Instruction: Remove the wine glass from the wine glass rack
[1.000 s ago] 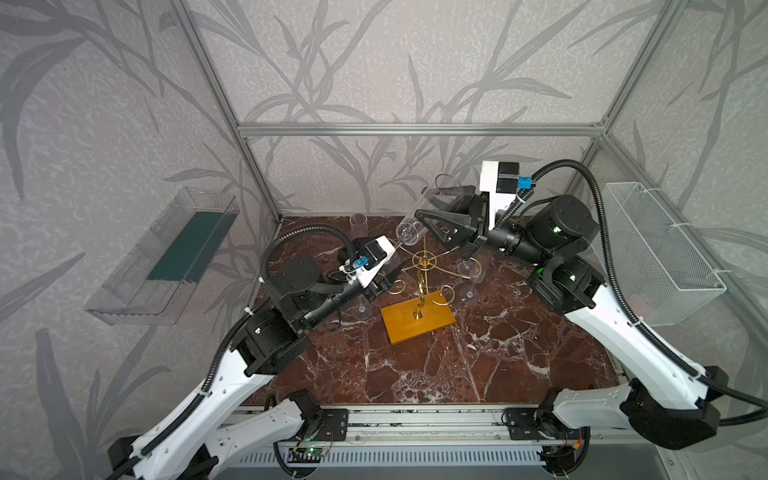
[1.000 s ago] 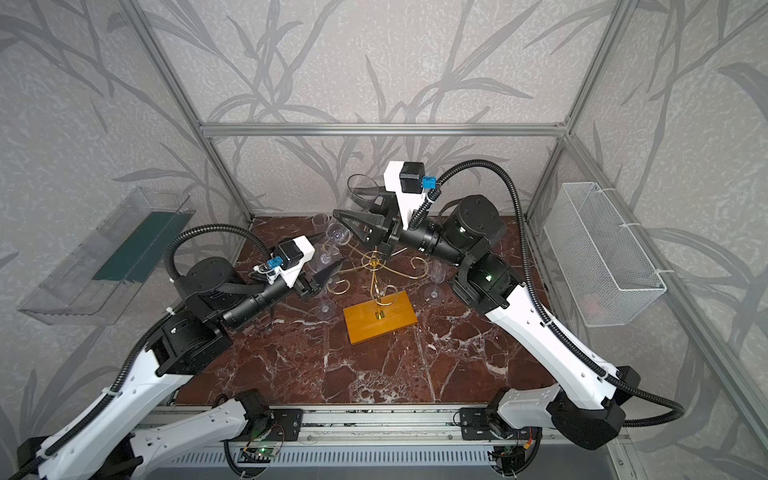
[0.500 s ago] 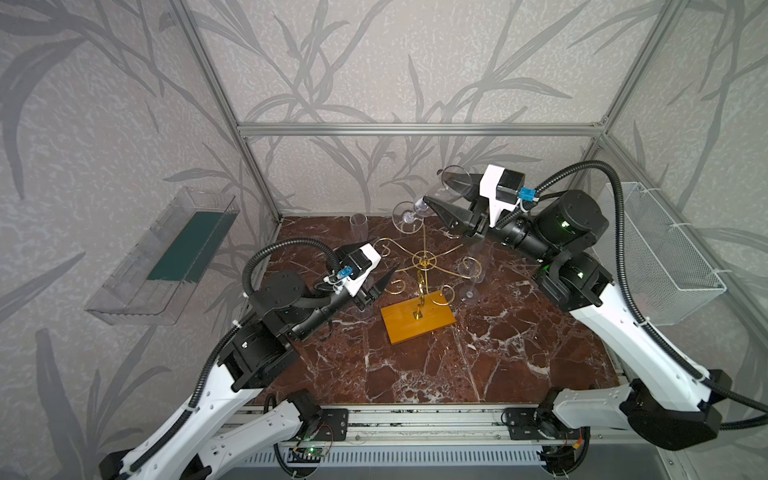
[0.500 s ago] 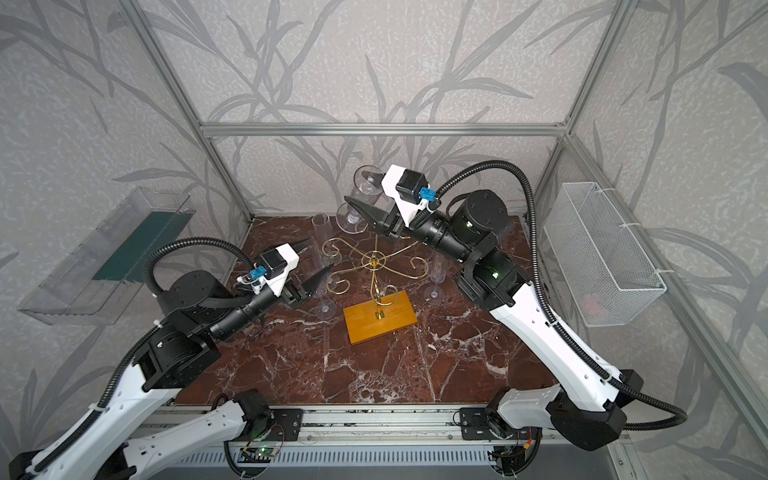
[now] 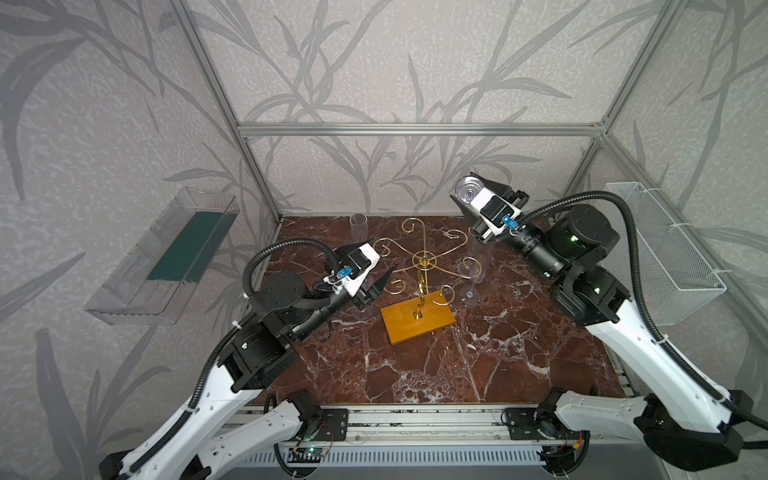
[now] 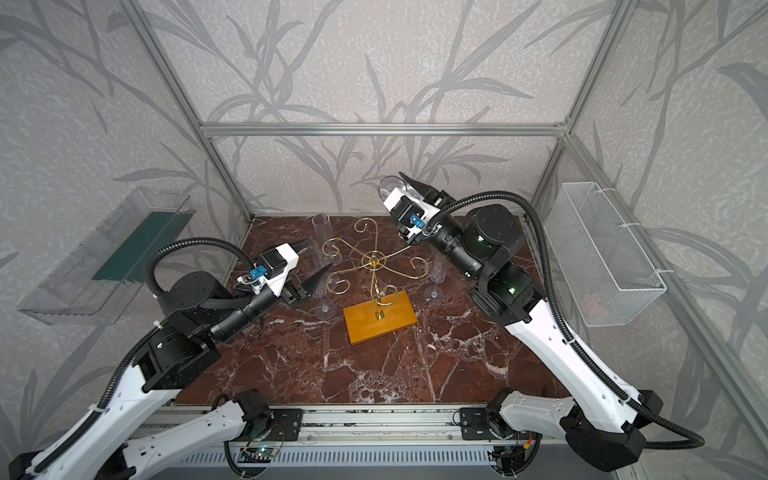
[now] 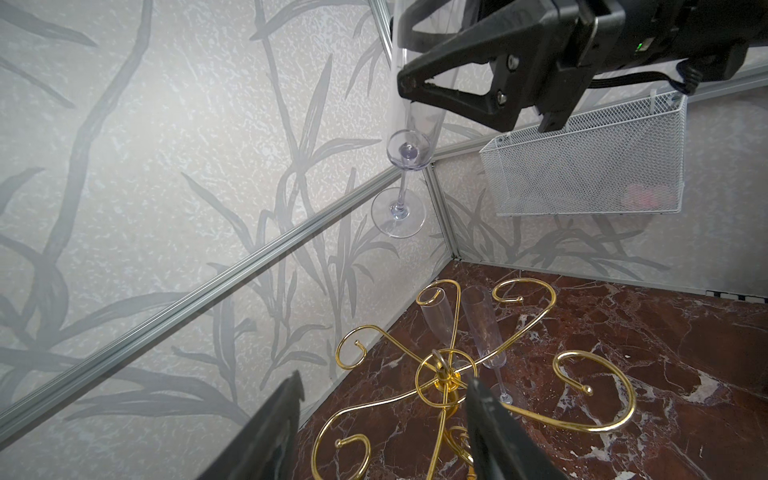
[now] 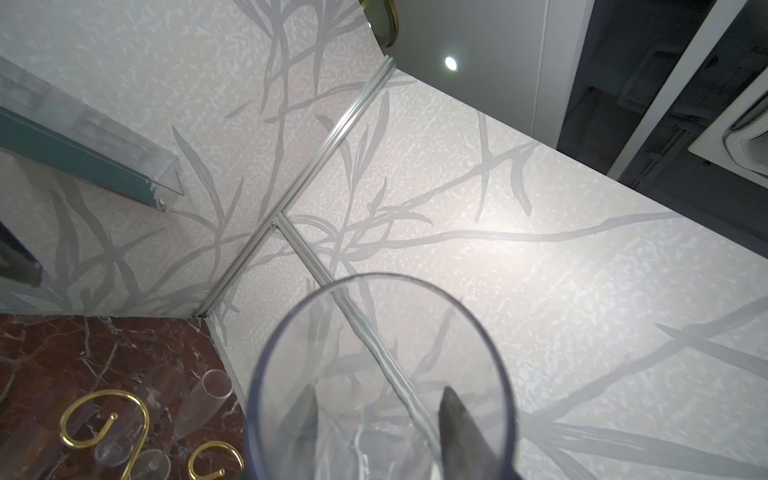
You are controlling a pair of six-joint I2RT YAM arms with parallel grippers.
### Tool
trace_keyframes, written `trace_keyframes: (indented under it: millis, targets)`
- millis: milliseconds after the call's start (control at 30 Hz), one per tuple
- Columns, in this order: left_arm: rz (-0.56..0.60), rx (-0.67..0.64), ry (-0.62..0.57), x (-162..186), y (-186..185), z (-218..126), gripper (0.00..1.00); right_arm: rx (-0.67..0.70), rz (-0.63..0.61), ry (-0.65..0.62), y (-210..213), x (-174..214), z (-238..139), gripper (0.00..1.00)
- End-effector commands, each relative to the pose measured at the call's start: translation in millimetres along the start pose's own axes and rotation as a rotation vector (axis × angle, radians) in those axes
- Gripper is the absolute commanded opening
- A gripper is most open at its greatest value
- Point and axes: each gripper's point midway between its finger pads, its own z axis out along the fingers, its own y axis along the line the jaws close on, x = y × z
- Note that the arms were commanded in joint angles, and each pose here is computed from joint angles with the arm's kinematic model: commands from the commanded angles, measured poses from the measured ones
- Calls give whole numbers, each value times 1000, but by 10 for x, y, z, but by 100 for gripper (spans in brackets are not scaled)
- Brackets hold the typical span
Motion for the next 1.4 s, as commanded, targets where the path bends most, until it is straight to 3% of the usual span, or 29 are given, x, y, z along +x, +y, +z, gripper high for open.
trace_keyframes:
  millis: [0,233,433,767,1367]
  targets:
    - [1,-4,13,47,-8,-7,64,147,-90,44,-337,32,-236,27]
    - [6,-9,21,79,-6,-5,64,210,-124,189,-324,460,-558,27]
    - [4,-26,24,90,21,-29,64,237,-67,284,-232,826,-901,26]
    - [6,-42,34,128,41,-49,64,245,170,361,166,1399,-1353,26]
    - [-27,-59,63,242,43,-88,64,263,522,353,1024,2290,-1605,25]
